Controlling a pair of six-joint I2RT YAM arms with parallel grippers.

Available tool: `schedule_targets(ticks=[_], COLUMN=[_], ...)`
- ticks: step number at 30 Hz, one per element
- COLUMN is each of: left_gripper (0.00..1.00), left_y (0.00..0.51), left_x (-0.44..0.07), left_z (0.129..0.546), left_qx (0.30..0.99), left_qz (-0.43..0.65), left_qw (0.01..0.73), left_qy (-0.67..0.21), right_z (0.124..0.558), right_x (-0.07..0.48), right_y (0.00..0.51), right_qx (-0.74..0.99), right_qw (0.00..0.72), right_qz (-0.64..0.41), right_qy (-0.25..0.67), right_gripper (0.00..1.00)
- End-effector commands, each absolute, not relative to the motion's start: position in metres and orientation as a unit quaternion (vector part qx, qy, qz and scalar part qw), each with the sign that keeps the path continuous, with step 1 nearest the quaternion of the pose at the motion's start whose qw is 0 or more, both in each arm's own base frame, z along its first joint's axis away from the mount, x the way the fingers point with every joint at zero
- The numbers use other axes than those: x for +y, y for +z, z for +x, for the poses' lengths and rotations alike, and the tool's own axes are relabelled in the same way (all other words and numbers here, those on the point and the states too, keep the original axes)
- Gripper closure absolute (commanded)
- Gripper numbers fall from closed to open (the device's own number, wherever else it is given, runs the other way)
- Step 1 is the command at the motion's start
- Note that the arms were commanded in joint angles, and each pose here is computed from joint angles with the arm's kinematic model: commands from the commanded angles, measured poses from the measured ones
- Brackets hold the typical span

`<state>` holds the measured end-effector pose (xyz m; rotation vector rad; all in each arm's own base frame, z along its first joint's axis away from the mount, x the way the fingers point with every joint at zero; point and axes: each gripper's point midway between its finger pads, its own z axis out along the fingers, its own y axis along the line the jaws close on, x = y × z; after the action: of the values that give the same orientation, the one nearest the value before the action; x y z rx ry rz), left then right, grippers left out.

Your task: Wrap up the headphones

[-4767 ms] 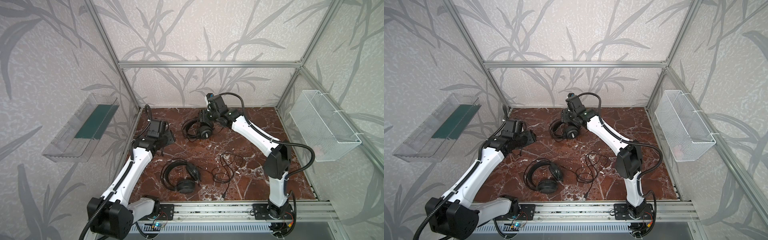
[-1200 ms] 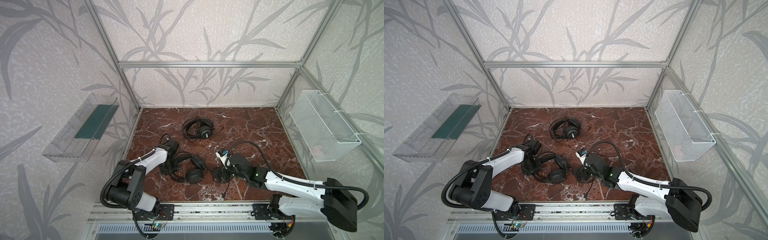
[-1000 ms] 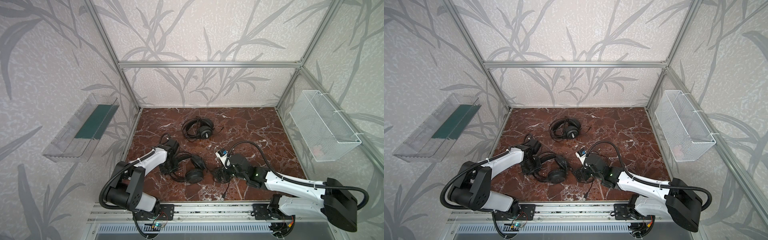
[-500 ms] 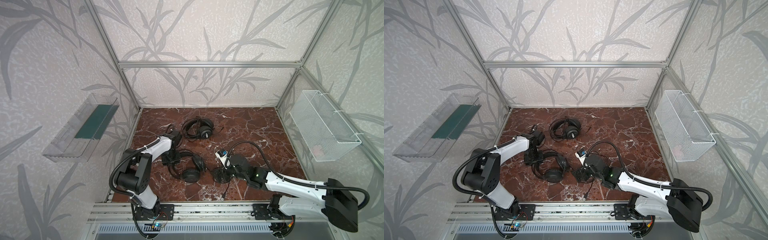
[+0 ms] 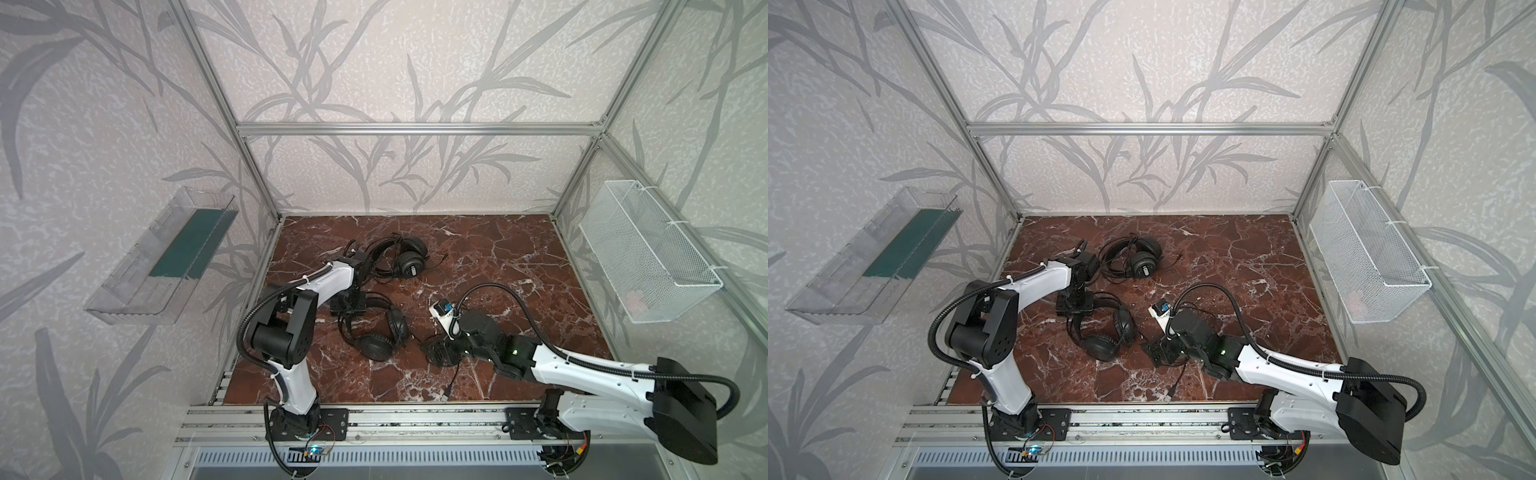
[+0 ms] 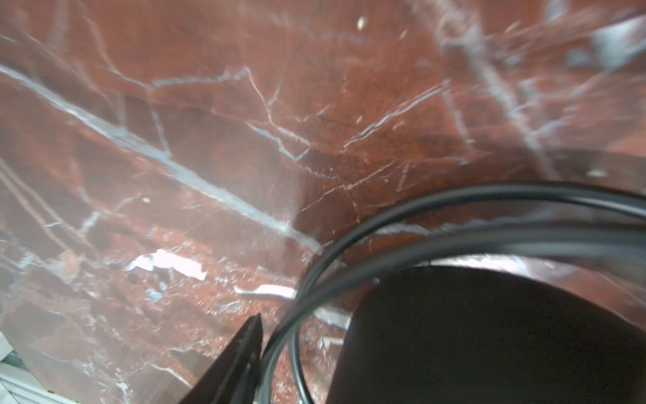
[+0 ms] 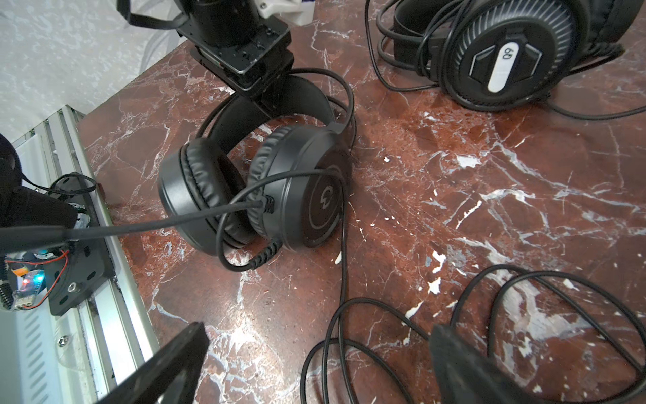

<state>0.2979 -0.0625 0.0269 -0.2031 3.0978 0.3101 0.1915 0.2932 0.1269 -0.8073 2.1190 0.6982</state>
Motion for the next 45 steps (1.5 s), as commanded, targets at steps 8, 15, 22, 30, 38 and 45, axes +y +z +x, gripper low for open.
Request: schedule_targets(ticks=[8, 15, 22, 30, 38, 45], left_gripper=[0.35, 0.17, 0.08, 0.24, 0.63, 0.83], left_y=[0.040, 0.044, 0.049, 0.024, -0.003, 0.030], left_x=[-0.066, -0.058, -0.062, -0.080, -0.072, -0.066], left_z=[0.316, 0.327, 0.352, 0.364, 0.355, 0.339], left_qx=[0.994, 0.991, 0.991, 0.995, 0.997, 0.996], left_qz=[-0.045, -0.029, -0.011, 0.021, 0.020, -0.027], left_qw=[0.052, 0.074, 0.096, 0.079, 0.030, 0.042], left_qy=[0.091, 0.111, 0.094, 0.050, 0.072, 0.077], right_z=[0.188, 0.186, 0.184, 0.182, 0.181, 0.181], right_x=[0.298, 0.300, 0.303, 0.300, 0.297, 0.294], right_y=[0.138, 0.136, 0.134, 0.140, 0.145, 0.147], right_qx=[0.815, 0.815, 0.814, 0.810, 0.807, 0.805], right_qw=[0.388, 0.384, 0.378, 0.386, 0.392, 0.399], right_qz=[-0.326, -0.329, -0.329, -0.329, -0.328, -0.327], right_qy=[0.281, 0.281, 0.292, 0.294, 0.297, 0.294], right_gripper=[0.01, 0.01, 0.01, 0.01, 0.01, 0.01])
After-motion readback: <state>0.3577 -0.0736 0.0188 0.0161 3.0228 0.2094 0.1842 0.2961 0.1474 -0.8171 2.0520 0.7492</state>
